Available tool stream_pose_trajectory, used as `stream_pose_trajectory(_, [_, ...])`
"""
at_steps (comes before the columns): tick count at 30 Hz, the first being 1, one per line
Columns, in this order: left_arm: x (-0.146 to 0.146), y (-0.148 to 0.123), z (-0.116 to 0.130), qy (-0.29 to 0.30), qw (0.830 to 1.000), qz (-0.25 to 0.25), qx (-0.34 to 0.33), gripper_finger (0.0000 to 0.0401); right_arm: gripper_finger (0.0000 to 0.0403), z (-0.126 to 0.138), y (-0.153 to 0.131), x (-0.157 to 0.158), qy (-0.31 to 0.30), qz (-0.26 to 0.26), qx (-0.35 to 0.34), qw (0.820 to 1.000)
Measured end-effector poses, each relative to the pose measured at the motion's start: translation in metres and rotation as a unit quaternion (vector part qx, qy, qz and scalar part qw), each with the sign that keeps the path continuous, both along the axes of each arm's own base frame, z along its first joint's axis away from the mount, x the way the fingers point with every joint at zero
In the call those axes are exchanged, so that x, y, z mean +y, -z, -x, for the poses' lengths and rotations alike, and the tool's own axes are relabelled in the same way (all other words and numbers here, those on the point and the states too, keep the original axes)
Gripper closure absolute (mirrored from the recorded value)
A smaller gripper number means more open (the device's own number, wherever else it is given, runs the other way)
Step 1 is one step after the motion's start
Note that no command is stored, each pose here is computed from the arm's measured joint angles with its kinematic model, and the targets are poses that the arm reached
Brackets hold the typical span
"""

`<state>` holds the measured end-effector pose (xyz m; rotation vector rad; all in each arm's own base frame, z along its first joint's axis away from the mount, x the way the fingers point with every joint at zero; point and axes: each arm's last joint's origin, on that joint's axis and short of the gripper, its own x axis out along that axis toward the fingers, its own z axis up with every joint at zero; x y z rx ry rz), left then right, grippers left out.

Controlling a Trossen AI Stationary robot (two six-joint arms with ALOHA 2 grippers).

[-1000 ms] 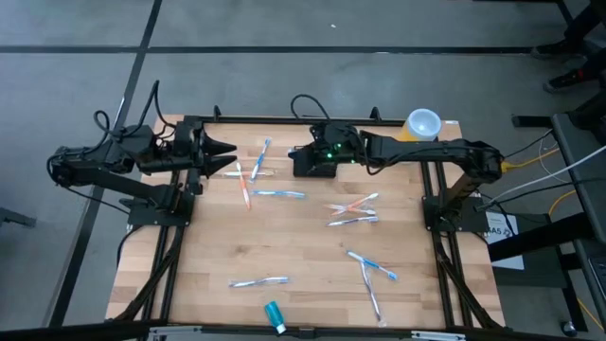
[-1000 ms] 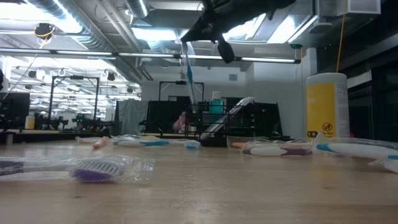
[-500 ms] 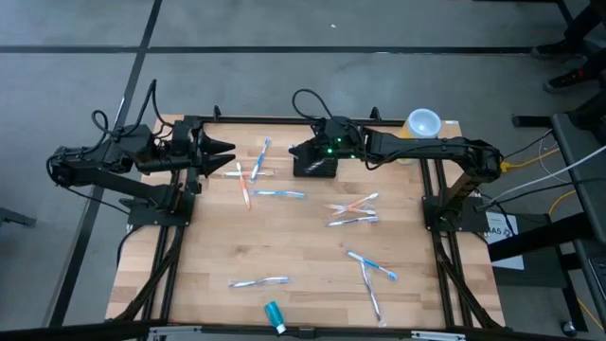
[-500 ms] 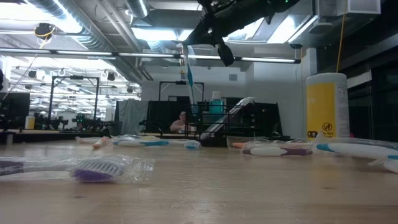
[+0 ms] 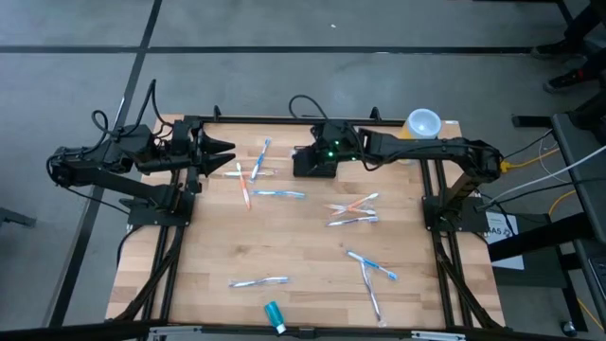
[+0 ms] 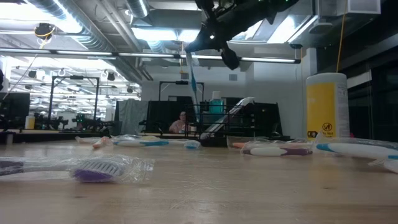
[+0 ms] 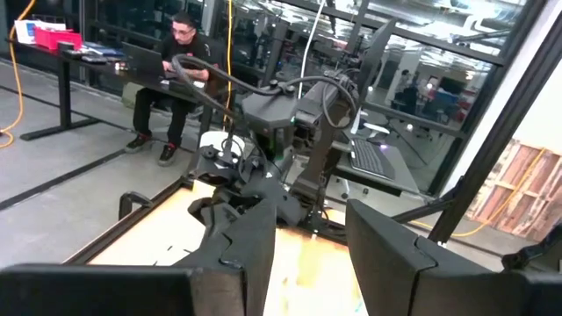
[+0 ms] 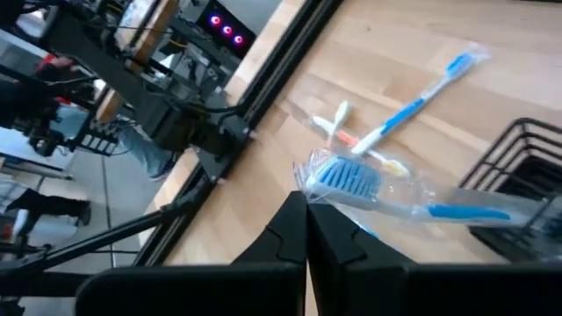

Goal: Pick & Place toothbrushing station
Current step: Put the blue toothbrush into the black mesh organizer, then put the orange toothbrush into the black mesh organizer

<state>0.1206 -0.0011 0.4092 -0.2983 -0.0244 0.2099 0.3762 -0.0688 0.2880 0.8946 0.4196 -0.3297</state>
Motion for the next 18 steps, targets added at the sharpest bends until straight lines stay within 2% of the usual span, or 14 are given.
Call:
stream_pose_trajectory(4, [0.0,0.0,0.0,0.0,1.0,0.0,0.0,0.0267,0.0362,-0.001,0.0,0.003,-0.003,-0.001,-0.001,1.0])
stream_pose_trajectory(13, [0.0,0.0,0.0,0.0,1.0,0.002,-0.001,0.0267,0.0216,-0.001,-0.002,0.004,0.004,-0.012,-0.008,1.0])
stream_pose_trajectory(18, [0.0,0.0,0.0,0.0,1.0,0.005,-0.001,0.0267,0.0185,0.01,-0.017,0.015,0.003,0.005,-0.012,1.0])
